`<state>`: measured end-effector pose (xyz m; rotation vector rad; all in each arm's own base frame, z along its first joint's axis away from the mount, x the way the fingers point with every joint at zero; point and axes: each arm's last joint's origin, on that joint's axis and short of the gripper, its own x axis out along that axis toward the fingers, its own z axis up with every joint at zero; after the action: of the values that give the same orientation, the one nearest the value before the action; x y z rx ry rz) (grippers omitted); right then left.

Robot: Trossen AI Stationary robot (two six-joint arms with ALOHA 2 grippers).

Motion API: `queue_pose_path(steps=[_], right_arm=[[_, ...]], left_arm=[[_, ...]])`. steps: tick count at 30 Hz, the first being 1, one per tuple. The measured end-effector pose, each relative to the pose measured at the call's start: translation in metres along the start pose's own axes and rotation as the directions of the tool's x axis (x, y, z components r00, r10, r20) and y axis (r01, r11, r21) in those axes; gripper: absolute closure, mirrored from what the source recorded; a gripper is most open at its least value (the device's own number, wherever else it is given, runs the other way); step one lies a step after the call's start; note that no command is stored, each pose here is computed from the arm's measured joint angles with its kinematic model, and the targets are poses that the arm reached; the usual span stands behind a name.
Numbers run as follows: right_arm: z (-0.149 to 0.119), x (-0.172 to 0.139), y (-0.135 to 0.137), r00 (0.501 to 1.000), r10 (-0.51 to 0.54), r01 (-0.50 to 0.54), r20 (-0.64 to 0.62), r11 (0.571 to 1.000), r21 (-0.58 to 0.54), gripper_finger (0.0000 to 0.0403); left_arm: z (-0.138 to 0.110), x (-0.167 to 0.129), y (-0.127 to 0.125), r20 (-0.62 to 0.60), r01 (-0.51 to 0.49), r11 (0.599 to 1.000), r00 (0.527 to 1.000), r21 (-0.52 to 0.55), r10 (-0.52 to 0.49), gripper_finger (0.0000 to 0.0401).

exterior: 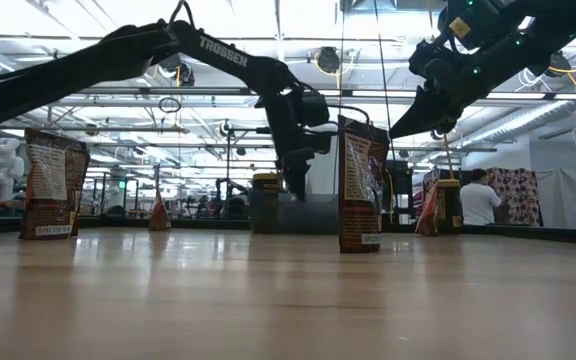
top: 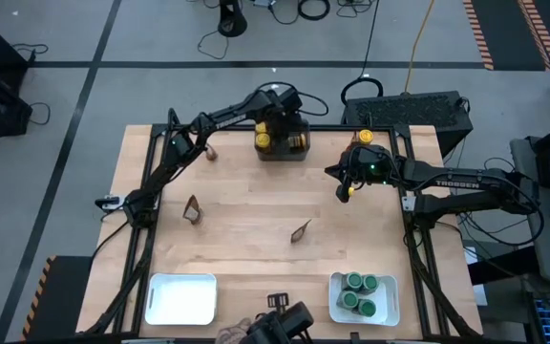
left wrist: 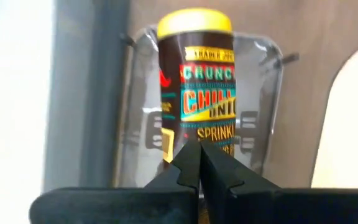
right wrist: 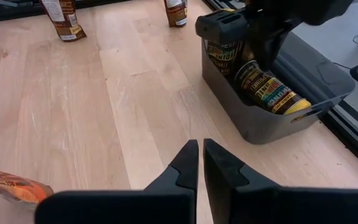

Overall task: Sort spices by type
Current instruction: Put the bottom left yellow seasoning bottle into the gray bin

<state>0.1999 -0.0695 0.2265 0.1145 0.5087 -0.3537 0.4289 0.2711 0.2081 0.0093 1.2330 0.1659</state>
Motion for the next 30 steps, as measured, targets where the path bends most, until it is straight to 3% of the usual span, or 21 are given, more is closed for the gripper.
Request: queue_pose_path(steps=[7, 10, 16, 20, 30], right_arm=[[0.0, 0.0, 0.0, 1.0, 0.0, 0.0, 0.0, 1.0, -0.002, 0.0397], [0.0, 0.0, 0.0, 1.0, 0.0, 0.0, 0.0, 1.0, -0.002, 0.0397], [0.0, 0.0, 0.0, 1.0, 0.0, 0.0, -0.001, 1.0, -0.012, 0.0397], [0.0, 0.0, 0.0, 1.0, 0.0, 0.0, -0.001, 1.0, -0.02, 0.0397], [0.0, 0.0, 0.0, 1.0, 0.0, 0.0, -0.002, 1.0, -0.025, 0.0397]], left_arm=[[0.007, -0.004, -0.008, 0.027, -0.013, 0.999, 1.0, 0.034, 0.012, 0.0375], [0.008, -0.004, -0.013, 0.018, -0.019, 0.998, 1.0, 0.066, 0.018, 0.0341], [0.006, -0.004, -0.021, -0.082, -0.113, 0.987, 0.989, 0.116, 0.123, 0.0246], [-0.001, -0.004, -0.023, -0.156, -0.08, 0.991, 0.983, 0.108, 0.096, 0.0195], [-0.004, -0.005, -0.008, -0.12, -0.088, 0.994, 0.988, 0.071, 0.096, 0.0138]])
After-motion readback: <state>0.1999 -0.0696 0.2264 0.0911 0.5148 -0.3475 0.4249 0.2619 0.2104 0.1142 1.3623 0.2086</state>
